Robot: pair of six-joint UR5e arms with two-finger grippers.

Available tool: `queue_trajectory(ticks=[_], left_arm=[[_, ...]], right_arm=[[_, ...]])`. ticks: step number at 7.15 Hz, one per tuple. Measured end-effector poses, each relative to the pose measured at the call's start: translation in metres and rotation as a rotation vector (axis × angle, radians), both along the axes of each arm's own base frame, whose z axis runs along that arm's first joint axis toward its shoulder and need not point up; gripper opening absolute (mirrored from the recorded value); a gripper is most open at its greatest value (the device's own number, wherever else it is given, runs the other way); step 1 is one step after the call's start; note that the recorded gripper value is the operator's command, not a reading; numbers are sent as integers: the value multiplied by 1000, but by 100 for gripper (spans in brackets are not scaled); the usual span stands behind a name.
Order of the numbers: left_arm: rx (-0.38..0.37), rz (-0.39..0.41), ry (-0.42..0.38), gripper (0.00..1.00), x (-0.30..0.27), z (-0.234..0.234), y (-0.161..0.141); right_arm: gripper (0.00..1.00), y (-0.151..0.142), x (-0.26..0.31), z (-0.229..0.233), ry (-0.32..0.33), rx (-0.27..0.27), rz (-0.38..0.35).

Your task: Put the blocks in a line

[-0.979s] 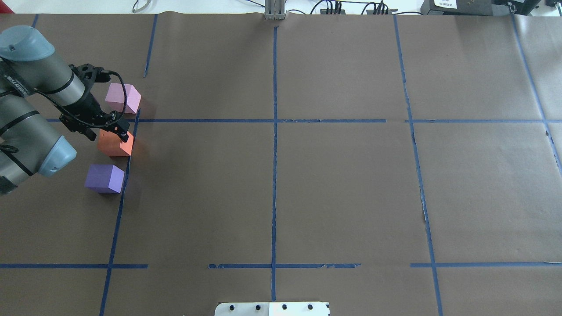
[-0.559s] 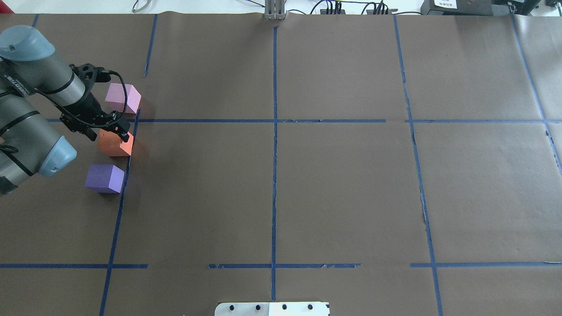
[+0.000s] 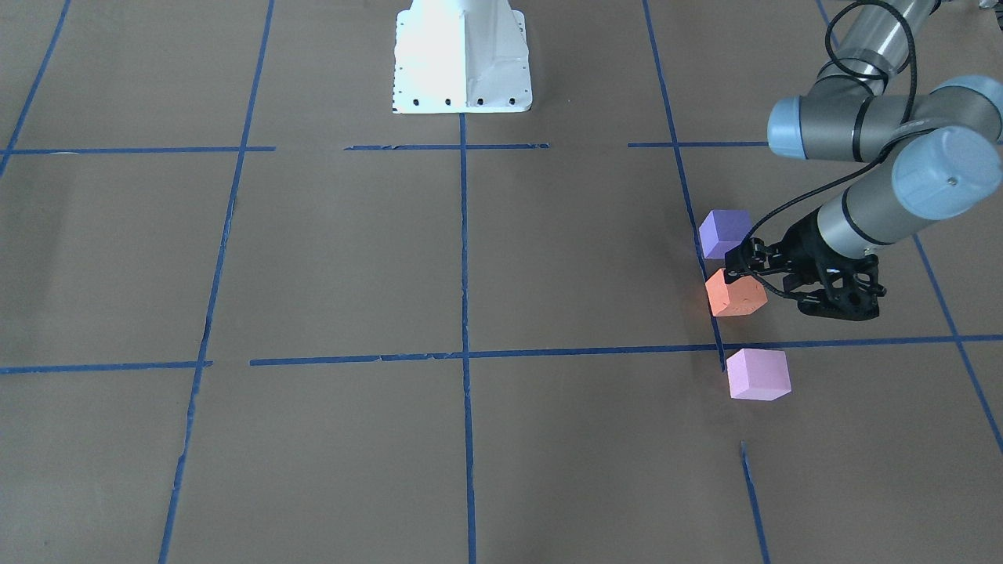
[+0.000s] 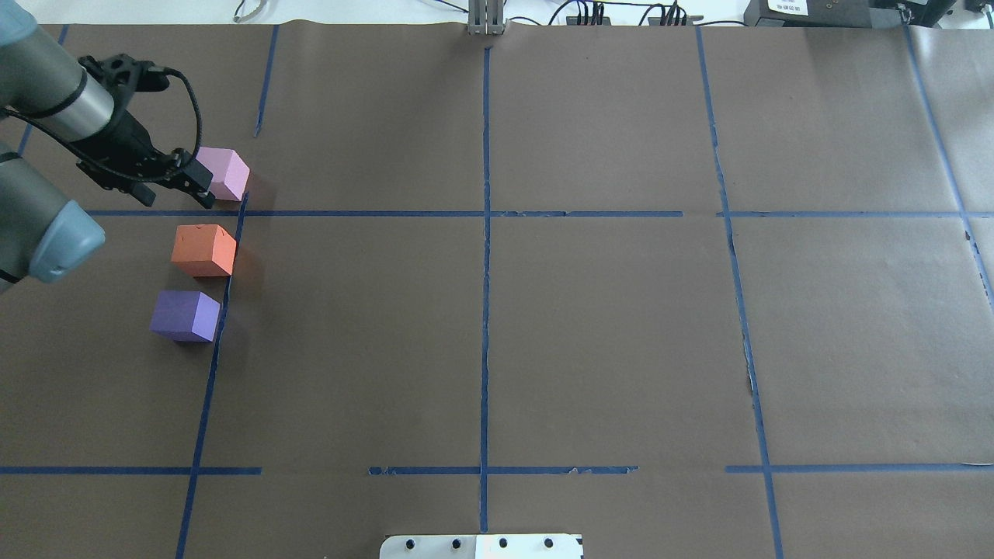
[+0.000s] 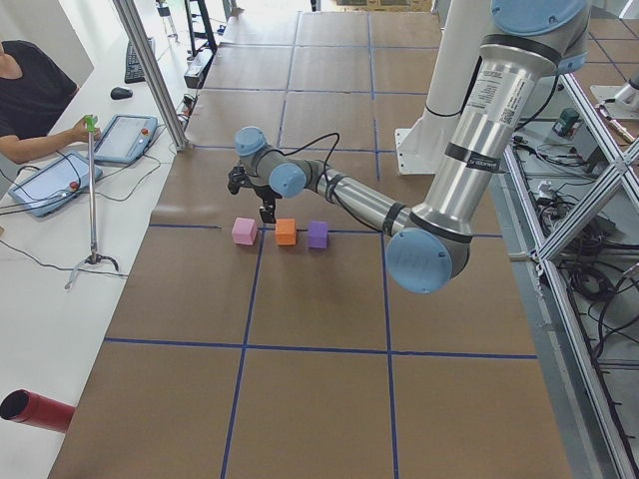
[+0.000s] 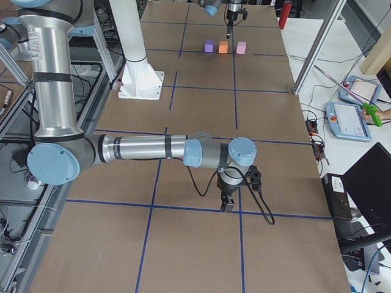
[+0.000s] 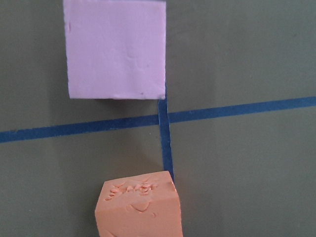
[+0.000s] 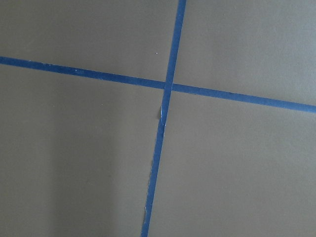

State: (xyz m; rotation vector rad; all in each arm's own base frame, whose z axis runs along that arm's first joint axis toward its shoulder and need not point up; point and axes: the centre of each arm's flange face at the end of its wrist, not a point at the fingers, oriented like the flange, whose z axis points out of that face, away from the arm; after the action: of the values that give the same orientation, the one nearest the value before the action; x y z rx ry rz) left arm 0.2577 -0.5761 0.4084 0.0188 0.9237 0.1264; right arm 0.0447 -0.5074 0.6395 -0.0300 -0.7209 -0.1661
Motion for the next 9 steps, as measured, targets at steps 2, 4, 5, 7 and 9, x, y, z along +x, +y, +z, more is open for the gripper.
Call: queue_trajectory(ticks=[2, 4, 5, 7, 9], left_arm=[[89, -9, -41, 100, -81, -2, -19], [207, 30, -118, 100, -178, 56, -14], [255, 41, -172, 100, -227, 96, 0], [295, 32, -228, 100, -308, 184, 40], [251, -11, -237, 100, -348, 247, 71]], right_arm=[[100, 0, 0, 0, 0, 1, -1], [100, 0, 0, 0, 0, 1, -1], [100, 0, 0, 0, 0, 1, -1], [100, 0, 0, 0, 0, 1, -1], [100, 0, 0, 0, 0, 1, -1]])
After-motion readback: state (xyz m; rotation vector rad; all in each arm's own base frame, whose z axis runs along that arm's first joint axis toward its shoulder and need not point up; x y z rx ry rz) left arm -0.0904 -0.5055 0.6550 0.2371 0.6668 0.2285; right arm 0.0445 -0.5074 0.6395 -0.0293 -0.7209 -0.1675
